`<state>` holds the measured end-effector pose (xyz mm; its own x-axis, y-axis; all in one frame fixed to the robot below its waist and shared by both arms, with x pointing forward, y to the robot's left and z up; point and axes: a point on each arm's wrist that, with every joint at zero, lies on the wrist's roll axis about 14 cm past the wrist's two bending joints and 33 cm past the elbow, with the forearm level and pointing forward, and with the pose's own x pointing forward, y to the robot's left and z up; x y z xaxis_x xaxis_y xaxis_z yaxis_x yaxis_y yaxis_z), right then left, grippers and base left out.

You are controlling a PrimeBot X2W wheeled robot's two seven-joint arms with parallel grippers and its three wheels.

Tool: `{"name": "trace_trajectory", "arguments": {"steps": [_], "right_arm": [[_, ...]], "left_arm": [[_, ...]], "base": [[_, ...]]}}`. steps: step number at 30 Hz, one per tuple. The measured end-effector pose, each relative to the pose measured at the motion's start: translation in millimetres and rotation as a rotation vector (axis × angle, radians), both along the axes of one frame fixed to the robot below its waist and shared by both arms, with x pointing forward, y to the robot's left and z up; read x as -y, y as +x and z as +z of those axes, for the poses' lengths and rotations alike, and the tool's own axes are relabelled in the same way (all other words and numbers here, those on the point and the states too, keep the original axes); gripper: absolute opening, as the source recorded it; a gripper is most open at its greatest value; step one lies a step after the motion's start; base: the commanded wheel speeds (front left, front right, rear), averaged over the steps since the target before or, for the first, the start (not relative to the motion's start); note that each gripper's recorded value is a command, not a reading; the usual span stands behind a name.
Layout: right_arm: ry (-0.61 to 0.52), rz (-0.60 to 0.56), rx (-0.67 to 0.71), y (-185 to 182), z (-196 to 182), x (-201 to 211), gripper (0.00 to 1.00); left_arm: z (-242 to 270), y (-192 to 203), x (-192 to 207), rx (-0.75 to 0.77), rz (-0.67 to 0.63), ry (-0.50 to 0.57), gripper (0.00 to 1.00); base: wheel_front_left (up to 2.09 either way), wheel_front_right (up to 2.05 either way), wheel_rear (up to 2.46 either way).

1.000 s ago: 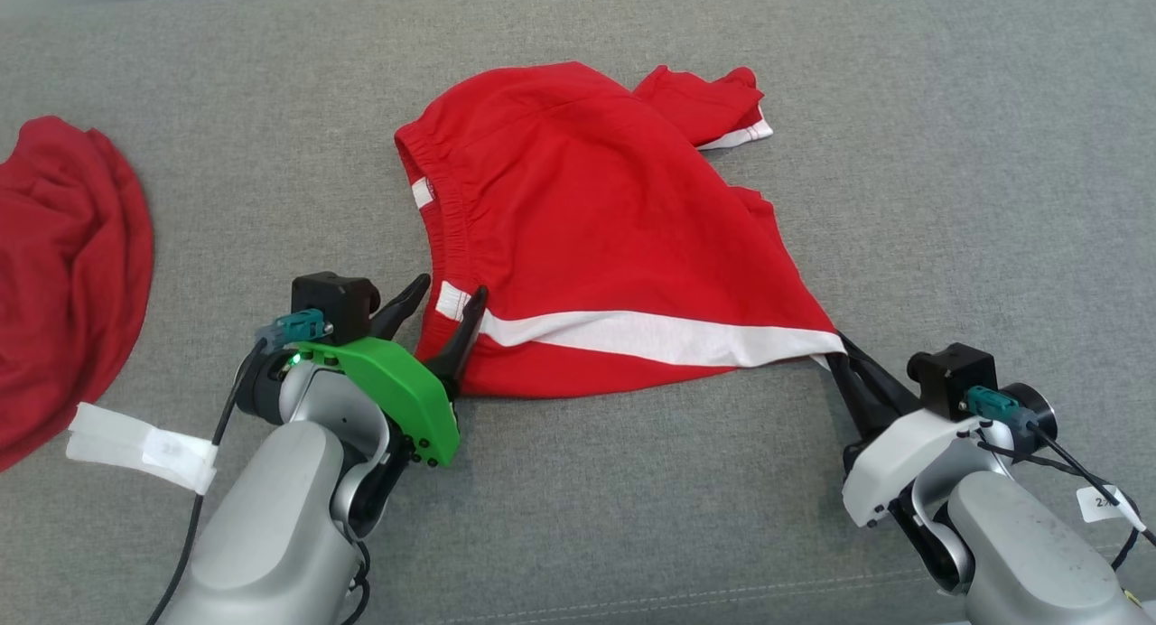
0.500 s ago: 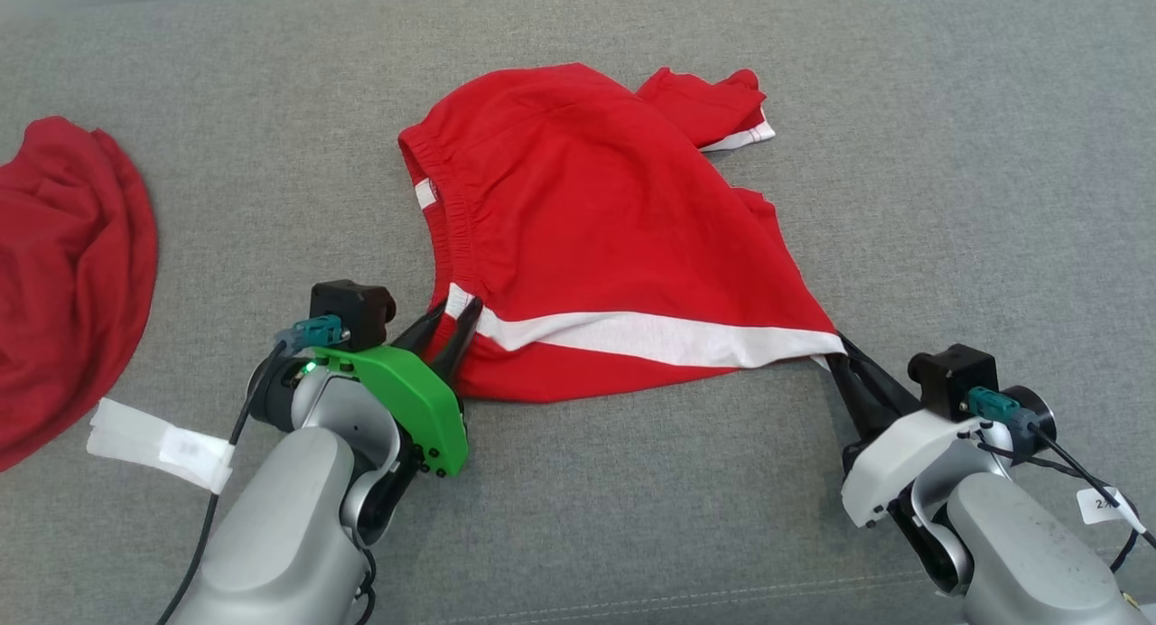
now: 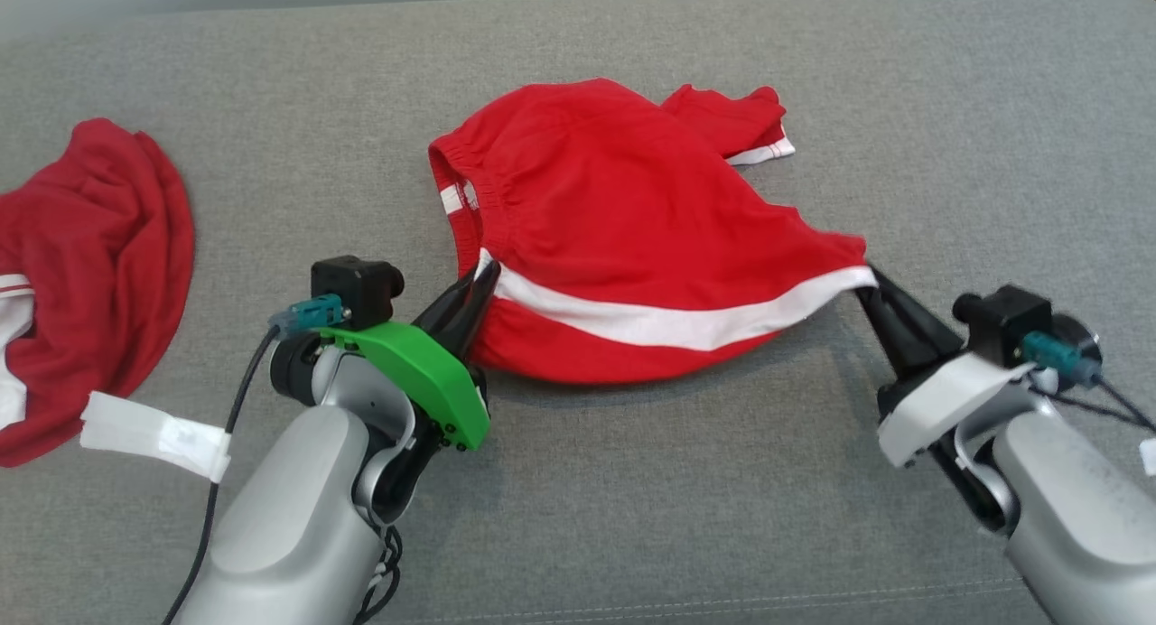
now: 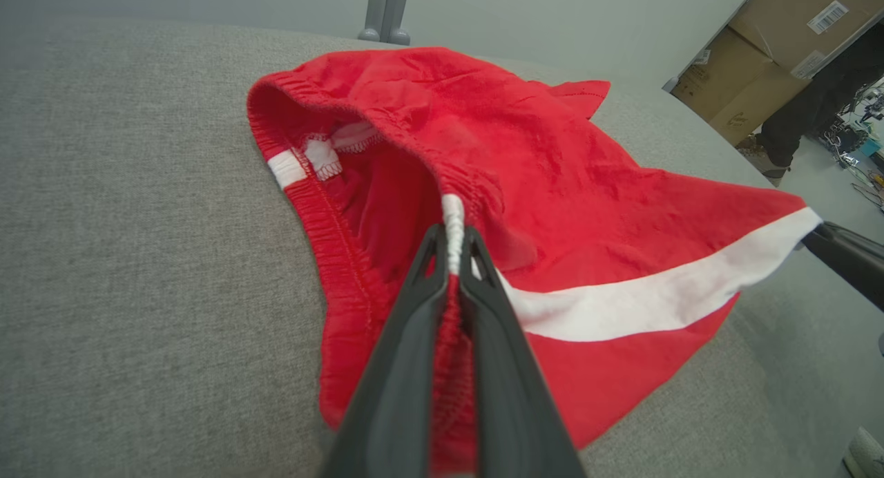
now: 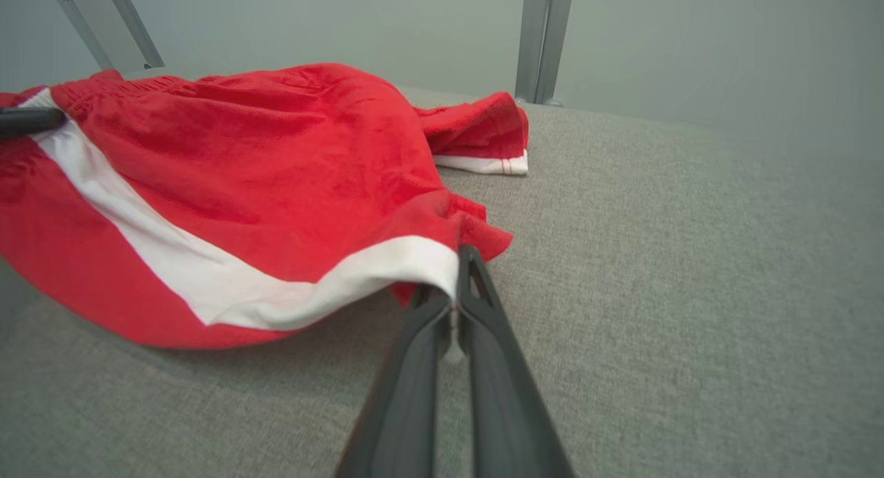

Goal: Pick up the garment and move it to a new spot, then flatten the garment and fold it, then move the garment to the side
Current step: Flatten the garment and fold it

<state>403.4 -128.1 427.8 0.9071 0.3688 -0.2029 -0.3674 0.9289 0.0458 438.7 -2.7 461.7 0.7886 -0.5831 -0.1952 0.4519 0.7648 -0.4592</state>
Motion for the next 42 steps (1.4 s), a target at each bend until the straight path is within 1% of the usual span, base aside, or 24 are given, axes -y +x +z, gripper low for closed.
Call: {"name": "trace_trajectory", "arguments": {"steps": [3,5,9,12,14,17,18,19,20,23,27,29,31,33,34,35,38,40,42], "right_arm": [[-0.023,0.055,0.123,21,40,0,0.00],[-0.037,0.089,0.172,28,59,0,0.00],[-0.081,0.161,0.179,34,81,-9,0.00],[-0.073,0.201,0.170,32,98,-17,0.00],[-0.028,0.235,0.166,27,113,-28,0.00],[0.055,0.331,0.143,8,134,-54,0.00],[0.084,0.351,0.137,2,141,-57,0.00],[0.101,0.365,0.124,-3,146,-58,0.00],[0.140,0.394,0.095,-13,156,-59,0.00],[0.193,0.432,0.081,-26,176,-59,0.00],[0.238,0.493,0.021,-49,189,-62,0.00],[0.261,0.524,0.020,-59,199,-65,0.00],[0.304,0.560,0.038,-71,217,-67,0.00],[0.336,0.575,0.081,-78,238,-63,0.00],[0.336,0.575,0.081,-78,238,-63,0.00],[0.345,0.583,0.098,-81,247,-61,0.00],[0.408,0.625,0.148,-94,276,-59,0.00],[0.446,0.617,0.157,-93,286,-54,0.00],[0.464,0.579,0.136,-84,286,-46,0.00]], "left_arm": [[31,8,-4,0.061,0.032,-0.066,0.00],[58,15,-9,0.127,0.050,-0.097,0.00],[118,27,-24,0.270,0.082,-0.147,0.00],[150,25,-37,0.334,0.094,-0.176,0.00],[166,21,-43,0.347,0.104,-0.223,0.00],[184,14,-53,0.357,0.106,-0.256,0.00],[190,11,-56,0.363,0.104,-0.263,0.00],[196,7,-57,0.362,0.098,-0.282,0.00],[205,1,-58,0.355,0.085,-0.313,0.00],[212,-8,-68,0.352,0.083,-0.313,0.00],[220,-21,-84,0.353,0.078,-0.296,0.00],[224,-27,-92,0.349,0.074,-0.297,0.00],[229,-32,-98,0.341,0.064,-0.293,0.00],[237,-37,-95,0.332,0.030,-0.301,0.00],[237,-37,-95,0.332,0.030,-0.301,0.00],[240,-39,-92,0.325,0.009,-0.304,0.00],[248,-44,-88,0.313,-0.034,-0.289,0.00],[254,-44,-89,0.299,-0.053,-0.288,0.00],[259,-39,-91,0.287,-0.058,-0.284,0.00]], "base": [[0.00,0.00,0.00],[0.00,0.00,0.00],[0.00,0.00,0.00],[0.00,0.00,0.00],[0.00,0.00,0.00],[0.00,0.00,0.00],[0.00,0.00,0.00],[0.00,0.00,0.00],[0.00,0.00,0.00],[0.00,0.00,0.00],[0.00,0.00,0.00],[0.00,0.00,0.00],[0.00,0.00,0.00],[0.00,0.00,0.00],[0.00,0.00,0.00],[0.00,0.00,0.00],[0.00,0.00,0.00],[0.00,0.00,0.00],[0.00,0.00,0.00]]}}
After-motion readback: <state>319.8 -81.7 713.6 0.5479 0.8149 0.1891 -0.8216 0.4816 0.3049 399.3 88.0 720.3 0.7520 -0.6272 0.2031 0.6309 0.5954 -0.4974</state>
